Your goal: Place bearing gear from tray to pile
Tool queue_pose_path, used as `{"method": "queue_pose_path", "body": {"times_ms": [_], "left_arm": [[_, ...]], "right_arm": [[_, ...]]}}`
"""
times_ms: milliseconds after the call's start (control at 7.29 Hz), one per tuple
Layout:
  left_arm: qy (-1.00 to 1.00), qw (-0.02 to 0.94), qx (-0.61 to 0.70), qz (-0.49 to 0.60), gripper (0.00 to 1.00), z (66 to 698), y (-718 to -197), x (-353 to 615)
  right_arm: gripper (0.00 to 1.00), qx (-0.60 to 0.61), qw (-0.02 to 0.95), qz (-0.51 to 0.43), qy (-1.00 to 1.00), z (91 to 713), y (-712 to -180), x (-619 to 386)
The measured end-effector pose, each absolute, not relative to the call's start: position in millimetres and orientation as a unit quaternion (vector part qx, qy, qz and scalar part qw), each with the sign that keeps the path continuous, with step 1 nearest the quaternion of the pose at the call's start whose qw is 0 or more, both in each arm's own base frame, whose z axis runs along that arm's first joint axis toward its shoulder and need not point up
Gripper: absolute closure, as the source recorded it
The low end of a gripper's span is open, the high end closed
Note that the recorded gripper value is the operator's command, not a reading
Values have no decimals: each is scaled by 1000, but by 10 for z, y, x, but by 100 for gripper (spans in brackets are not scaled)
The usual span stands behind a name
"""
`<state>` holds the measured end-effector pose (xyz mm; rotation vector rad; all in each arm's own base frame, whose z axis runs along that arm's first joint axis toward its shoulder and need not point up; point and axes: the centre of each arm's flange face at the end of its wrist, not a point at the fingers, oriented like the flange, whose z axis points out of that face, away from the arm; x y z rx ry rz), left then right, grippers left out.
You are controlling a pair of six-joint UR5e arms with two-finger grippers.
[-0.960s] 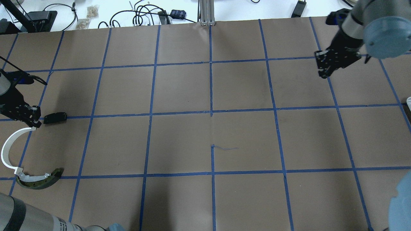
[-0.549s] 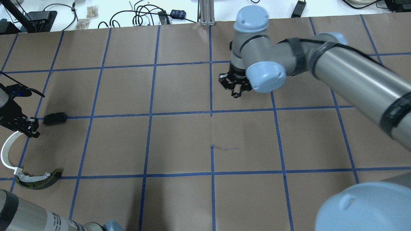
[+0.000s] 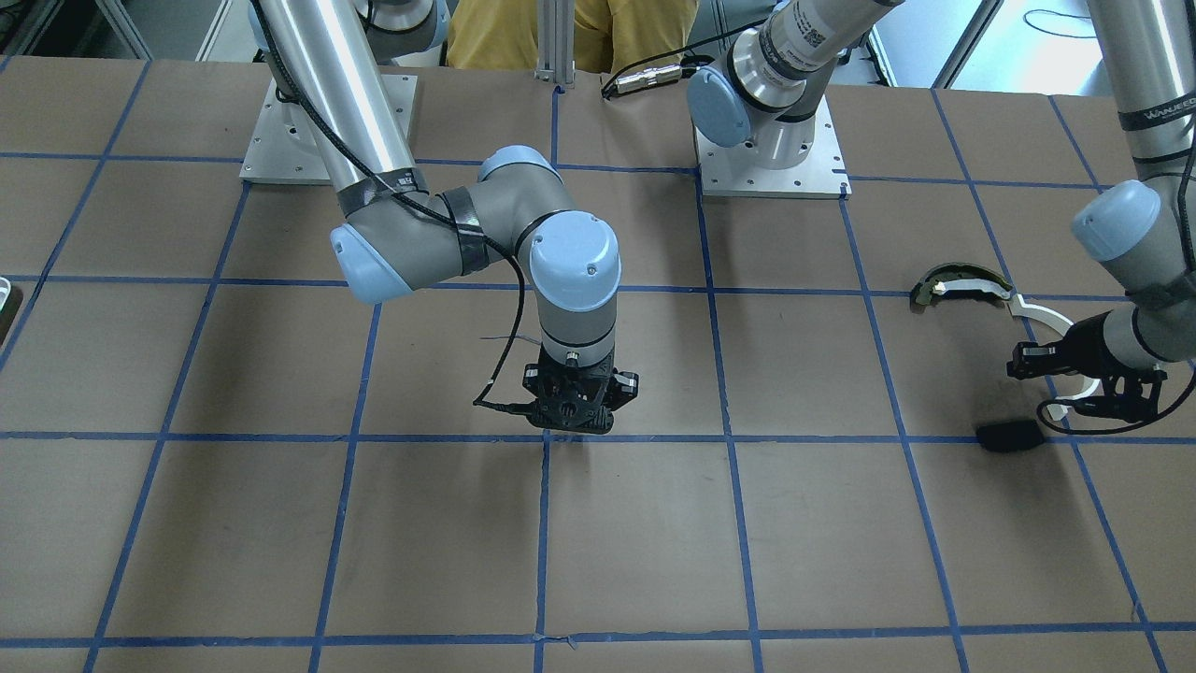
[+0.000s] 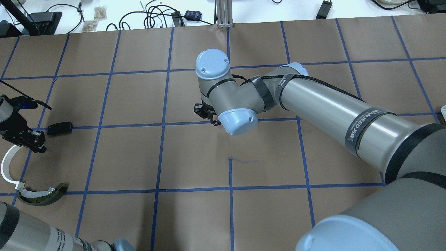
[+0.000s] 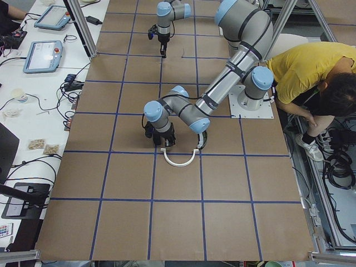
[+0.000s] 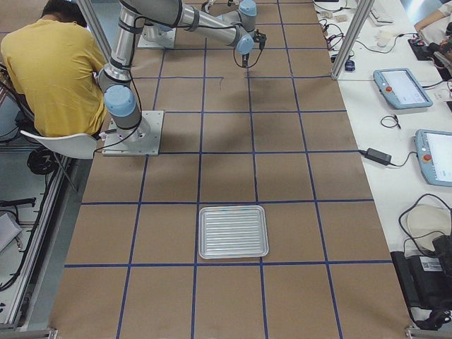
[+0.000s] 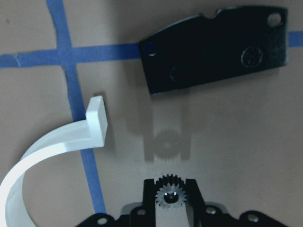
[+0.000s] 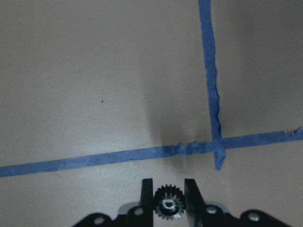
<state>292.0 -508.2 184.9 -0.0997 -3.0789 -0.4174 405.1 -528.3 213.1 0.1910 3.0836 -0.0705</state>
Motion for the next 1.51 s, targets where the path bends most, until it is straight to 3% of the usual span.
{"method": "queue_pose_path", "body": {"times_ms": [274, 686, 960, 1234, 1509], "left_arm": [[-990, 22, -31, -139, 0, 1836, -5069, 2903], [-990, 8, -48, -130, 0, 2129, -5309, 2505], [-995, -6, -47, -86, 0, 2555, -5824, 1378], [-998, -8, -42, -51, 0, 2720, -6055, -102], [-997, -11, -78, -26, 0, 2665, -5961, -1447]], "right_arm": [[0, 47, 22, -32, 998, 2347, -5478, 3715], [0, -30, 6, 3, 1000, 3415, -5780, 1925], [0, -31, 8, 14, 999, 4285, -5498, 1227], [0, -33, 9, -18, 999, 5080, -4992, 1185], [0, -51, -3, -29, 998, 5267, -4772, 1249]]}}
